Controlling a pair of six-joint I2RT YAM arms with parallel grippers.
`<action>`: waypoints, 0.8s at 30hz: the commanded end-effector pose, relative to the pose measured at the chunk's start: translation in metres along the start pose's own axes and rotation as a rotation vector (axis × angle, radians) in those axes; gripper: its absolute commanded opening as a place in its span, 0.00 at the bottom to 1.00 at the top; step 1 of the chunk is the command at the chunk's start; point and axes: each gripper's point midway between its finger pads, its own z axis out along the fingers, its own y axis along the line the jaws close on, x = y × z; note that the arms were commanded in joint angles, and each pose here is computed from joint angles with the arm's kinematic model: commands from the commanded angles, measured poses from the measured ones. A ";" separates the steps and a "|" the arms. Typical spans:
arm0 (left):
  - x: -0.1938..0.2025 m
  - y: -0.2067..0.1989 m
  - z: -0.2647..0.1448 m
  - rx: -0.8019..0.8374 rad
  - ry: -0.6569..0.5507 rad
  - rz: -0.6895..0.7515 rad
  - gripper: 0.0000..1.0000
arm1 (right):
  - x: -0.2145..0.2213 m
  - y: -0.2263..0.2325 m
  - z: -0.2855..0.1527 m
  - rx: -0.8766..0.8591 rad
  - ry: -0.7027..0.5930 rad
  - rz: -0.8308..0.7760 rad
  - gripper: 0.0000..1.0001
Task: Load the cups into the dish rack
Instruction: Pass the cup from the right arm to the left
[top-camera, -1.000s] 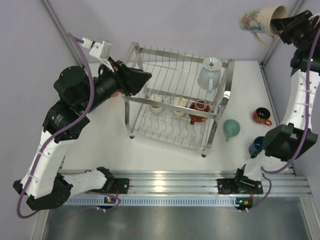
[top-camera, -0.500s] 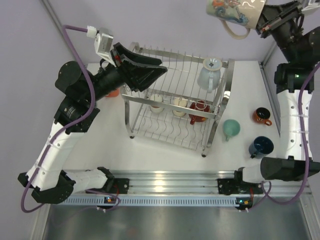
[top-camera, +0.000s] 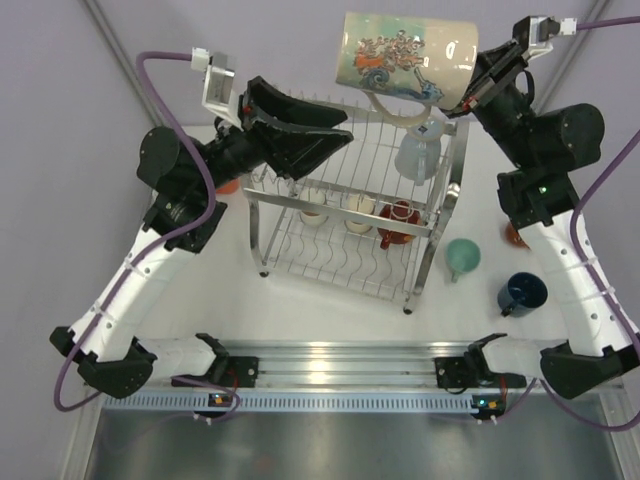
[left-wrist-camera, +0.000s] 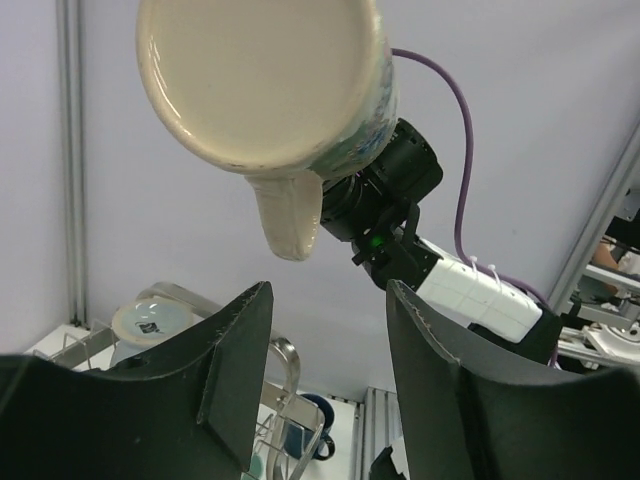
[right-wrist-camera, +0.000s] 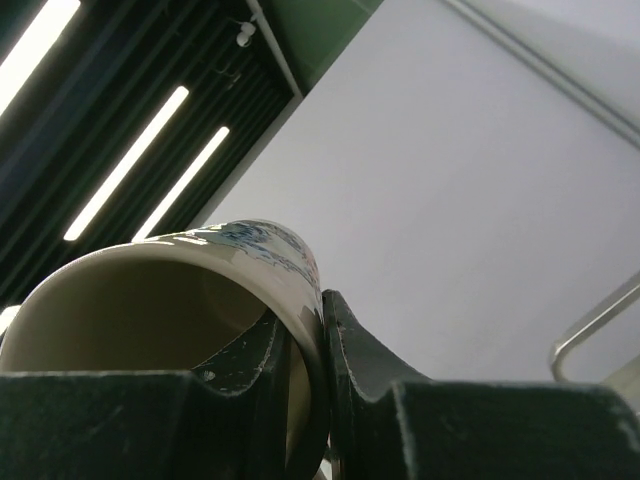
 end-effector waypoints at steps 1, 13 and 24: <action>-0.010 -0.015 0.007 0.114 -0.034 0.030 0.55 | -0.006 0.076 -0.005 -0.239 -0.086 0.035 0.00; 0.000 -0.015 0.022 0.218 -0.039 -0.030 0.56 | 0.023 0.063 0.008 -0.234 -0.042 0.095 0.00; 0.002 -0.016 0.023 0.225 -0.037 -0.036 0.56 | 0.032 0.052 0.017 -0.207 -0.025 0.103 0.00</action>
